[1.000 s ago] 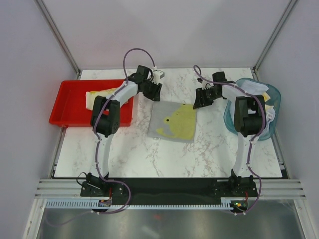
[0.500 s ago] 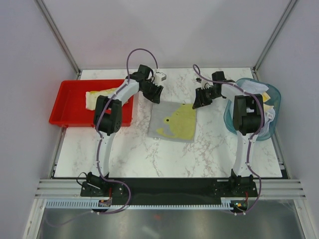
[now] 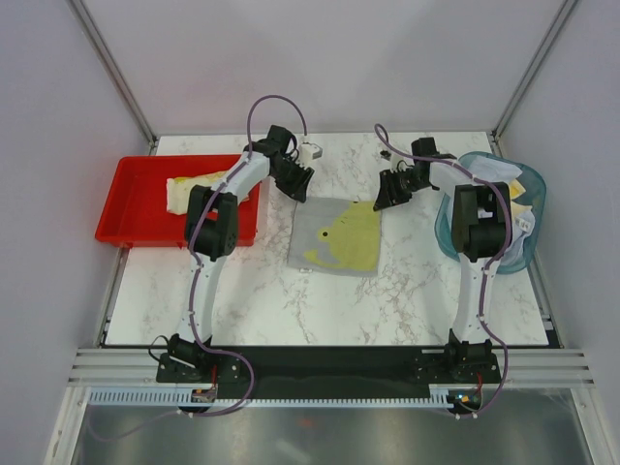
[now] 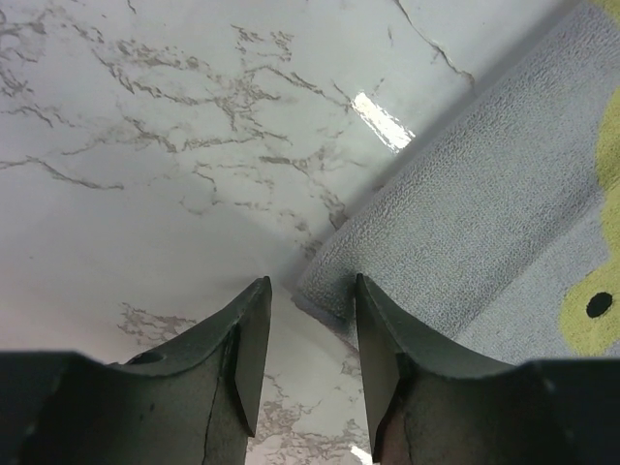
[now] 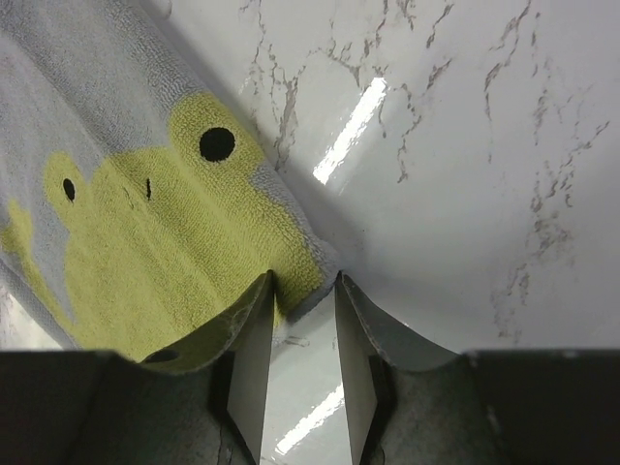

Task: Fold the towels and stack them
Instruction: Fold the towel

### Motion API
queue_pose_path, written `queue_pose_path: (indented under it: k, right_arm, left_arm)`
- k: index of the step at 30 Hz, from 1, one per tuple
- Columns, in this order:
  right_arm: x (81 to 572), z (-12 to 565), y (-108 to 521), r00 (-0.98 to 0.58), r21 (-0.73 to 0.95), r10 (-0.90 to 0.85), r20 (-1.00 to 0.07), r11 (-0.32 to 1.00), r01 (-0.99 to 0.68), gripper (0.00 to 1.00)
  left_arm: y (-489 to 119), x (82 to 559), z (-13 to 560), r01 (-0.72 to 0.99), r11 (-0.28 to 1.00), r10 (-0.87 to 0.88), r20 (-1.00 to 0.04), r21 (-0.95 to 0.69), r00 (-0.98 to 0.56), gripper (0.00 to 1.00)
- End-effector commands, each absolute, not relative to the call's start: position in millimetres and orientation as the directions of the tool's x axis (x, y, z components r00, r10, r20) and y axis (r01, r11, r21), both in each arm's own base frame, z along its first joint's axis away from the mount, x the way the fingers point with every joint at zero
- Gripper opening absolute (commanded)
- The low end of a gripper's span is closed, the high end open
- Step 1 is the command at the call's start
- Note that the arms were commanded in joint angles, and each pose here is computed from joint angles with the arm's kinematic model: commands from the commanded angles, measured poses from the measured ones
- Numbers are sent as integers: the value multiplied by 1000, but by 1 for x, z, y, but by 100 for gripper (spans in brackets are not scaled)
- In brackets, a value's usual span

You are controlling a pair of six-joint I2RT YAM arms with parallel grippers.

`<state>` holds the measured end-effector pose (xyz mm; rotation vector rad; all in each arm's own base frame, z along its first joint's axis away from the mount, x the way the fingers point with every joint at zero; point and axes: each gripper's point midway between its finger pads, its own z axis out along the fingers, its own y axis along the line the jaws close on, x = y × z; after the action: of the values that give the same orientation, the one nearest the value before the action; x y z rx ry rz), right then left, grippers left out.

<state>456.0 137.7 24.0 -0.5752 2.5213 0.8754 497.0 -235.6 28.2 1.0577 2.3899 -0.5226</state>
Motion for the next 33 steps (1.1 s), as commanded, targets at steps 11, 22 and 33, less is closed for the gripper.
queue_pose_path:
  k: [11,22,33]
  right_arm:
    - [480,33,135,-792,469,-243,-560,695,-545,50]
    - [480,29,141,-790,500,-244,-562,661,-559,42]
    - [480,37,145,-768,507,-249,-589,626,-592,11]
  left_arm:
    - [-236,509,38,809,573,610,-591,-131,-528,48]
    - [-233,504,28,825,548,637,-571,-137,-518,29]
    - [-237,506,37,833,534,627,-592,-145,-506,2]
